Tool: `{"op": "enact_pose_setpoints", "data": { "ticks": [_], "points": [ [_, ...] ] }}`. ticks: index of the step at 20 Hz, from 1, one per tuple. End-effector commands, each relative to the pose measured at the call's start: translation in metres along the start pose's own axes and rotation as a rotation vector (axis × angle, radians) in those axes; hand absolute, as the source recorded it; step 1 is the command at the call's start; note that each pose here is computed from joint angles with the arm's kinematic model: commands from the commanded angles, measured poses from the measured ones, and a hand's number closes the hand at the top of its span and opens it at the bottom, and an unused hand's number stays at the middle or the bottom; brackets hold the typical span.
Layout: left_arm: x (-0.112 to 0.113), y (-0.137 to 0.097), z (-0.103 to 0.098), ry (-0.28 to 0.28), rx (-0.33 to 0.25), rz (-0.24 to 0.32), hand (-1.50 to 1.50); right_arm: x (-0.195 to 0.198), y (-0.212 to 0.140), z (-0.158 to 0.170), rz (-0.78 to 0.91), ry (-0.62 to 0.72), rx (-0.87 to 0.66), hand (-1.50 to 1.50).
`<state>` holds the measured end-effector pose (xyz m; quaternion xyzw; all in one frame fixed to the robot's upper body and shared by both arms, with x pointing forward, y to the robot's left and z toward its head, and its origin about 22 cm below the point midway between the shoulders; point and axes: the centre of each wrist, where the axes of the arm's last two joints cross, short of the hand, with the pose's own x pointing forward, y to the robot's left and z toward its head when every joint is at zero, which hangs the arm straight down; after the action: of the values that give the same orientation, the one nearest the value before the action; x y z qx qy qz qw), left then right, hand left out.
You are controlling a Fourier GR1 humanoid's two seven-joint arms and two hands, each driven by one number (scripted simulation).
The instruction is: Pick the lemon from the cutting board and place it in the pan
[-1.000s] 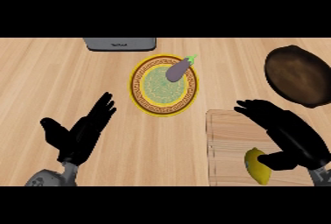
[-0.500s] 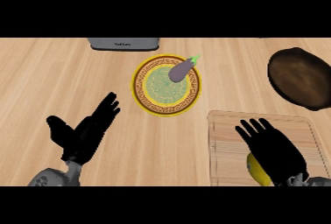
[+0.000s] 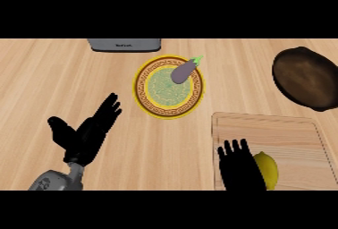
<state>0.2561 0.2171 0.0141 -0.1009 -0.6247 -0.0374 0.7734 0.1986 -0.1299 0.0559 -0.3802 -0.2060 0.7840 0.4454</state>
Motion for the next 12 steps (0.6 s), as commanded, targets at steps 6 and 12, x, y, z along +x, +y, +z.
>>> {"op": "enact_pose_setpoints", "data": {
  "ticks": [6,12],
  "points": [
    [-0.009,-0.002,0.003,0.006,-0.01,-0.006,0.0,0.044,0.003,0.012,0.074,0.176,0.031,-1.5],
    [-0.003,0.003,0.007,-0.003,0.002,0.012,0.0,0.019,0.025,-0.01,0.185,0.29,0.006,-1.5]
  ]
}}
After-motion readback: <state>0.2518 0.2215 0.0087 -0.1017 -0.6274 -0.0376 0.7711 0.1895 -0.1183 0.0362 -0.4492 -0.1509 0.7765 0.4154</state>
